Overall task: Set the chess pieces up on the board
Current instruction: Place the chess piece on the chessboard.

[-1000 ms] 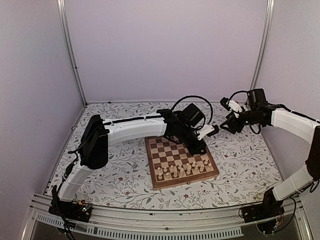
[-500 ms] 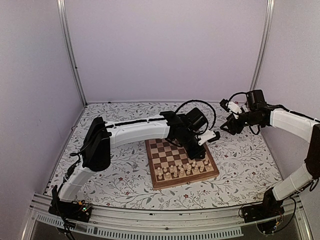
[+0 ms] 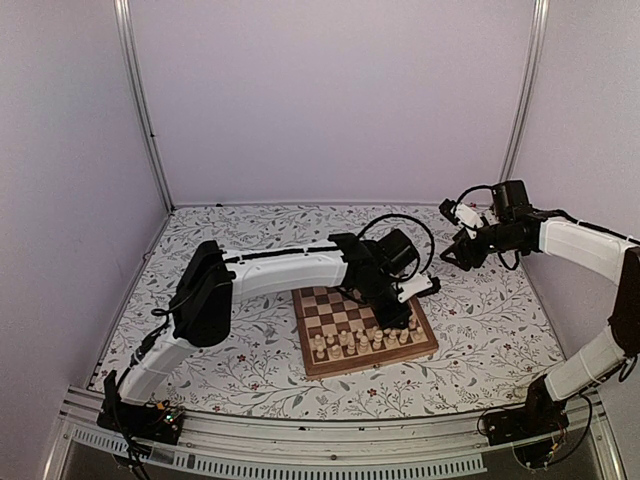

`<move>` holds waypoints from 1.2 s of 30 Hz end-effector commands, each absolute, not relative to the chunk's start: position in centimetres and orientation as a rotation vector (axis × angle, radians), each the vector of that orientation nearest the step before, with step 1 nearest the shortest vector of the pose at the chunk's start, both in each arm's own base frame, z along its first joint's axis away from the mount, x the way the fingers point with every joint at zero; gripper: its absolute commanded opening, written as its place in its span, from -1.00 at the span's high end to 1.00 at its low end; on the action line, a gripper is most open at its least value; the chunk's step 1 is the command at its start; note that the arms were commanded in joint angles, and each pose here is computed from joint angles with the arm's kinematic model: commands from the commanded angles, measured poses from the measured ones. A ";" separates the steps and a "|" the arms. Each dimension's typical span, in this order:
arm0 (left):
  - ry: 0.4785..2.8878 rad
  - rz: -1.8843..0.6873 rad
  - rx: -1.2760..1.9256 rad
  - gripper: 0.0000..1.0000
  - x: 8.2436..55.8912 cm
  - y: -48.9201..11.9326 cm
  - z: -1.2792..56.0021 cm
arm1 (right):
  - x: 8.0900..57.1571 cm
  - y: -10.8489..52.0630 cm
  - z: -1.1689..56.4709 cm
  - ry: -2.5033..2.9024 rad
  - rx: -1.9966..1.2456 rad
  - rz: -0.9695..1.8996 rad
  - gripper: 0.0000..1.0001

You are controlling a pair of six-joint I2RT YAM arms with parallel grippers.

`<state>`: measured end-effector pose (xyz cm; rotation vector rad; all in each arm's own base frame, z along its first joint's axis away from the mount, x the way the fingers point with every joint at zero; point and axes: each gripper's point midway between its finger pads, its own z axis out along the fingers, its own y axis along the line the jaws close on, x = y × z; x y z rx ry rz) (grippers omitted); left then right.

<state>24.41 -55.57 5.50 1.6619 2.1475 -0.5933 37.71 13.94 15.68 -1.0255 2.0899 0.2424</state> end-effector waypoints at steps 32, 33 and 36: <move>2.154 -0.568 1.694 0.52 23.9 -55.9 4.5 | 37.3 14.4 14.8 2.103 -1.052 0.282 -0.37; 2.153 -0.567 1.691 0.51 24.0 -55.9 4.6 | 37.3 14.4 14.9 2.100 -1.051 0.282 -0.37; 2.145 -0.572 1.680 0.44 24.1 -56.1 5.0 | 37.3 14.5 15.1 2.096 -1.048 0.287 -0.38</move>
